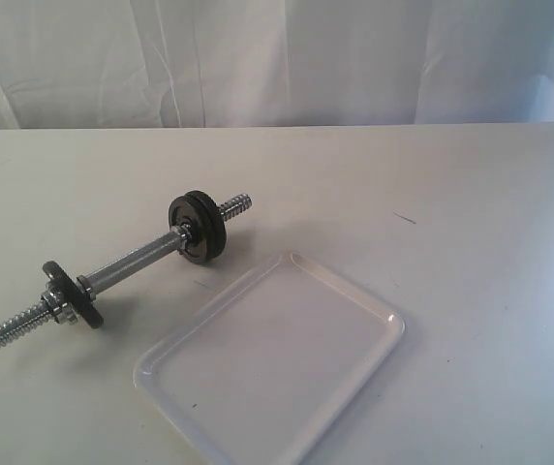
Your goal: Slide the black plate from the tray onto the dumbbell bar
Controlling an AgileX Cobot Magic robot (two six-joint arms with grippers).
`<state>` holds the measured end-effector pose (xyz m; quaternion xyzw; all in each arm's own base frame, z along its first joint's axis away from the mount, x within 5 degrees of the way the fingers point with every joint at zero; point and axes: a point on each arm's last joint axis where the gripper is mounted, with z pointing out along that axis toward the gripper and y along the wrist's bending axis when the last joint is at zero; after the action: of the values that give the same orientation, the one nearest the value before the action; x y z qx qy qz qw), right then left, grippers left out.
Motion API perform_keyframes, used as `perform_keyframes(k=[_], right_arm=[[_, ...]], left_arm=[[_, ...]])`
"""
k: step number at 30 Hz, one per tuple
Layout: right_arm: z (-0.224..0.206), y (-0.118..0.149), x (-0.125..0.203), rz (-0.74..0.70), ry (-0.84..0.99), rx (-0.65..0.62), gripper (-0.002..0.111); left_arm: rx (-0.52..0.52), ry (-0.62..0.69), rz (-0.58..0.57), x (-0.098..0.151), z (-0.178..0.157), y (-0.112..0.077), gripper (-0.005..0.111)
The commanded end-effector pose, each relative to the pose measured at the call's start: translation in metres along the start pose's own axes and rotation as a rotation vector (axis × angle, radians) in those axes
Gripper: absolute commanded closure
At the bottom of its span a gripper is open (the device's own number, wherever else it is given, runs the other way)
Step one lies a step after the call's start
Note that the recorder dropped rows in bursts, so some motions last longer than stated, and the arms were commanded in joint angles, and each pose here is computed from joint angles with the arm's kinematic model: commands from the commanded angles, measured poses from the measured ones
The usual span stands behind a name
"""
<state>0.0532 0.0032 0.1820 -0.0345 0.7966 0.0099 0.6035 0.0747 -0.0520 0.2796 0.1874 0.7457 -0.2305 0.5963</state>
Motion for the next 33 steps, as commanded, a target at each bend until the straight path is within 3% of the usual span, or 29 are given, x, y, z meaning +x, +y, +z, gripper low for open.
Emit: perform_keyframes(k=[1,9,14,19,24,27,33], right_arm=[[0.0,-0.001,0.0,0.0,-0.018,0.008,0.108],[0.0,-0.001,0.0,0.0,-0.018,0.008,0.108],[0.0,-0.001,0.0,0.0,-0.018,0.008,0.108],[0.0,-0.001,0.0,0.0,-0.018,0.008,0.108],[0.0,-0.001,0.0,0.0,-0.018,0.008,0.108],[0.0,-0.001,0.0,0.0,-0.018,0.008,0.108],[0.0,-0.001,0.0,0.0,-0.018,0.008,0.108]], left_arm=[[0.004,-0.007,-0.018,0.001,-0.001,-0.001,0.107],[-0.024,-0.005,-0.012,0.012,-0.001,0.002,0.107],[-0.136,0.029,-0.053,0.055,0.001,0.015,0.107],[-0.162,0.065,-0.08,0.088,0.0,0.018,0.107],[-0.19,0.13,-0.034,0.103,-0.001,0.021,0.107],[-0.327,0.212,-0.115,0.111,-0.006,0.032,0.107],[-0.377,0.184,-0.119,0.112,-0.007,0.036,0.107]])
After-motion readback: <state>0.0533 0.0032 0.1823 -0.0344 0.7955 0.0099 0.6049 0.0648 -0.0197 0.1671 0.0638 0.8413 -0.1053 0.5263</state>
